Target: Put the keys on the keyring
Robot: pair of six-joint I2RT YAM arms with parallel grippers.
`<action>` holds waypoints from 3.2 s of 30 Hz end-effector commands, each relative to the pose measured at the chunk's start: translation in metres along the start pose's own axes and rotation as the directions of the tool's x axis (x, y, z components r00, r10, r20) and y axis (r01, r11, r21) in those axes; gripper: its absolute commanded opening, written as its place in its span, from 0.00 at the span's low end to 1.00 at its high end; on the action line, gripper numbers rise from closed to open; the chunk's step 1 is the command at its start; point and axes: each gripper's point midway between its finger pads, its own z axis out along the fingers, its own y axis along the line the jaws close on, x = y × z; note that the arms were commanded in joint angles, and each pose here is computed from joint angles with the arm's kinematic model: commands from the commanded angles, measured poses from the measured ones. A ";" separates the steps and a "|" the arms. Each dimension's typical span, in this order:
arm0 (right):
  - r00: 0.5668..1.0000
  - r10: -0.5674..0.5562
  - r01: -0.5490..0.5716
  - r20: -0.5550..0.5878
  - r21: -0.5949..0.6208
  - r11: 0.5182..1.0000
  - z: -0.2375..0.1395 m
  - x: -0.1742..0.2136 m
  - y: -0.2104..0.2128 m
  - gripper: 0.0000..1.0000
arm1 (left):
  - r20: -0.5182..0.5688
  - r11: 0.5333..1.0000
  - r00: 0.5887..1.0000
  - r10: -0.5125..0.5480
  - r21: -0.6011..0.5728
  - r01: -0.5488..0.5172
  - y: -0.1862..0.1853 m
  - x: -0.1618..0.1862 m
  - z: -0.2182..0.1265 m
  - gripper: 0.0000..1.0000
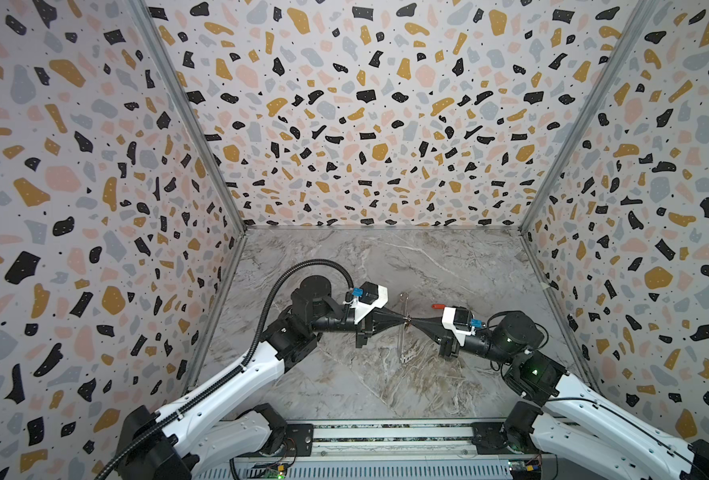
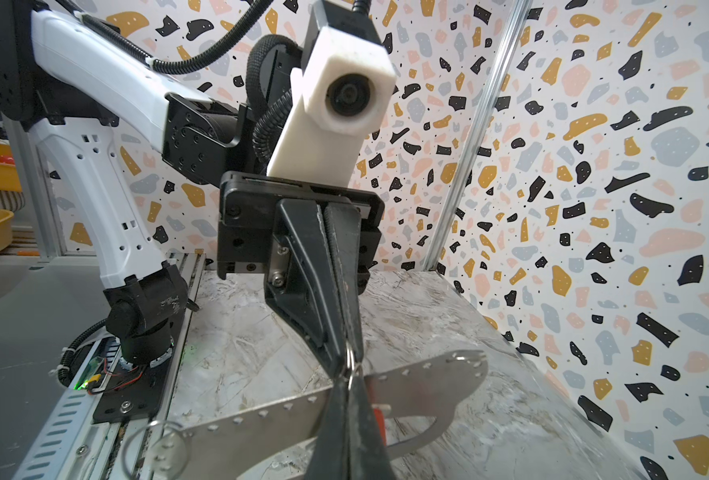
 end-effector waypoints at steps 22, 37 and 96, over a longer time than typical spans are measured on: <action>0.999 -0.014 0.017 0.036 -0.076 0.997 0.000 -0.014 0.012 0.00 | 0.068 0.998 0.996 0.063 -0.035 -0.061 0.003 -0.022 -0.007 0.00; 0.999 0.000 0.003 0.037 -0.080 0.997 -0.001 -0.015 0.008 0.00 | 0.097 0.996 0.993 0.061 -0.071 -0.055 0.008 -0.025 -0.009 0.00; 0.977 0.210 -0.198 -0.022 0.242 0.950 0.015 0.011 -0.058 0.32 | 0.362 0.951 0.931 0.048 -0.301 0.068 0.035 -0.025 -0.021 0.00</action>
